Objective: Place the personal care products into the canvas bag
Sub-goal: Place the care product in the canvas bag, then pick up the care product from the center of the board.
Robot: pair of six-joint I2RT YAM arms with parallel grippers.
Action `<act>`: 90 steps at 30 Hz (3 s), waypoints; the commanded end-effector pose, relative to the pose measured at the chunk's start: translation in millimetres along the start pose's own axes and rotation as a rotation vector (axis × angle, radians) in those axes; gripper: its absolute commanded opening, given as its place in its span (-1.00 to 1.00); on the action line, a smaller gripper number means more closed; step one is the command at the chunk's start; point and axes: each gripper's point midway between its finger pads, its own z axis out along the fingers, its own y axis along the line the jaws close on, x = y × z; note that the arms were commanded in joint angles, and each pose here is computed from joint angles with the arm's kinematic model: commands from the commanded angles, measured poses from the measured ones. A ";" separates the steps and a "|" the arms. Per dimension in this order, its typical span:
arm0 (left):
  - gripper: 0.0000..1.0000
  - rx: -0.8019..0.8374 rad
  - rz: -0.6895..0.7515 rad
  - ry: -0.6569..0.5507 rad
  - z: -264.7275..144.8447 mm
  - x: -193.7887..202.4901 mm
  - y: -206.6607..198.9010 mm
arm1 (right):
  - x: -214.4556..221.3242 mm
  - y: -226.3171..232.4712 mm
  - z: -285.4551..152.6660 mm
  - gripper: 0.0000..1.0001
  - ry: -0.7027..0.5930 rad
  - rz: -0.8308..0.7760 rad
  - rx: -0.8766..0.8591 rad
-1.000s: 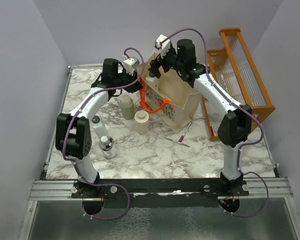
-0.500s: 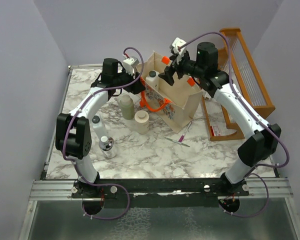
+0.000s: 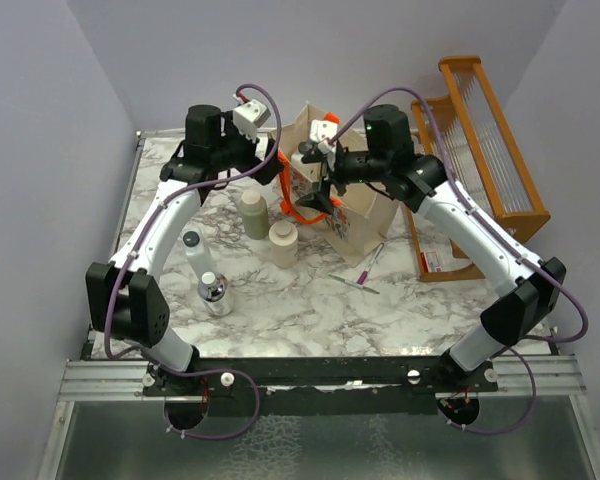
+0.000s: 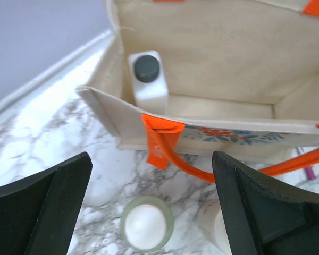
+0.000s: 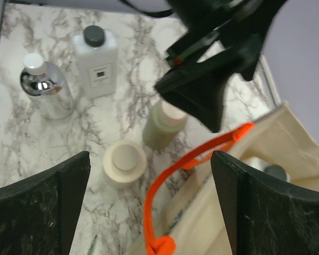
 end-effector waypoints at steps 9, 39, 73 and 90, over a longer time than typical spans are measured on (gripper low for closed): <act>0.98 -0.447 -0.133 -0.112 -104.4 -29.0 98.8 | 75.7 54.4 66.7 0.81 0.184 -0.041 -0.172; 0.98 -0.403 -0.128 -0.126 -115.9 -16.7 93.0 | 155.2 82.3 107.1 0.01 0.300 -0.060 -0.435; 0.96 -0.395 -0.121 -0.116 -112.4 -3.0 91.4 | 75.2 56.8 97.2 -0.98 0.165 -0.059 -0.326; 0.93 -0.406 -0.133 -0.102 -112.0 1.6 93.6 | 13.5 38.0 70.6 -0.98 0.113 -0.042 -0.211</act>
